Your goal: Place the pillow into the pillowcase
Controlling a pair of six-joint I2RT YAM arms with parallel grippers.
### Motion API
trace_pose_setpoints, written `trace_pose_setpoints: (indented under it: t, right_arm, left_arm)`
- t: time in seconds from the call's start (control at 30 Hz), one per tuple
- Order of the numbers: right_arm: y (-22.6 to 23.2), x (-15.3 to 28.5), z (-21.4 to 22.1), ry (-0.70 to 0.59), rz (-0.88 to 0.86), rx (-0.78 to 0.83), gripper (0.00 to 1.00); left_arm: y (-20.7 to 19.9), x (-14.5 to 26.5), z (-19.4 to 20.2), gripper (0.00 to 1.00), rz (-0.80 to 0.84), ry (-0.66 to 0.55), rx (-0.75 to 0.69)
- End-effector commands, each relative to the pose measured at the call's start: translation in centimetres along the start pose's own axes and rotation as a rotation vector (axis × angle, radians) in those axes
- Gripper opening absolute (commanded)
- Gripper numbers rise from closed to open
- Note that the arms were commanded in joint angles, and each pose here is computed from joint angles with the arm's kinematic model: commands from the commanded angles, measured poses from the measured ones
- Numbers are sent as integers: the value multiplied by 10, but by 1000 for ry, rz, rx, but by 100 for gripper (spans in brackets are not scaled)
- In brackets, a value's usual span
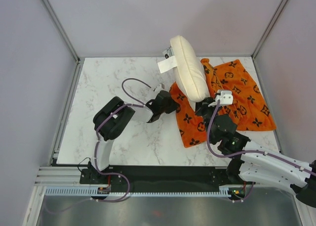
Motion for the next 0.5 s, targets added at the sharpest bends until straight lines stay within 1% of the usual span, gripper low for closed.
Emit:
trace_pose_setpoints:
  t: [0.0, 0.03, 0.13, 0.17, 0.33, 0.37, 0.4, 0.43, 0.47]
  right_arm:
    - [-7, 2, -27, -73, 28, -124, 0]
    - [-8, 3, -28, -73, 28, -126, 0]
    - [-12, 5, -28, -70, 31, -124, 0]
    - [-13, 6, -26, -67, 28, -116, 0]
    - [-2, 2, -37, -73, -31, -73, 0]
    - [1, 1, -47, -87, -48, -74, 0]
    - [4, 0, -50, -86, -65, -47, 0]
    - [7, -1, -55, -94, -84, -28, 0]
    - [13, -2, -68, -113, -120, -24, 0]
  left_arm:
    - [-34, -11, -20, 2, 204, -54, -73]
    - [-46, -7, -32, 2, 272, -84, -71]
    - [-71, 19, -49, 2, 441, -115, -97]
    - [-79, 32, -49, 2, 488, -87, -104]
    - [-118, 76, -61, 2, 639, -40, -108]
    - [-125, 84, -63, 2, 655, -35, -112]
    - [-142, 103, -68, 2, 704, -35, -128]
    - [-157, 113, -73, 2, 738, -40, -143]
    - [-163, 122, -72, 2, 739, -15, -163]
Point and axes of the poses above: each gripper's point midway between its finger pads, its own x axis back along the fingers, its own y axis along the line the jaws close on, z = x × y, the point moved 4 cm from there along x, back along the fingers, and after that the axes turned 12 degrees about x, right-handed, at the moved point
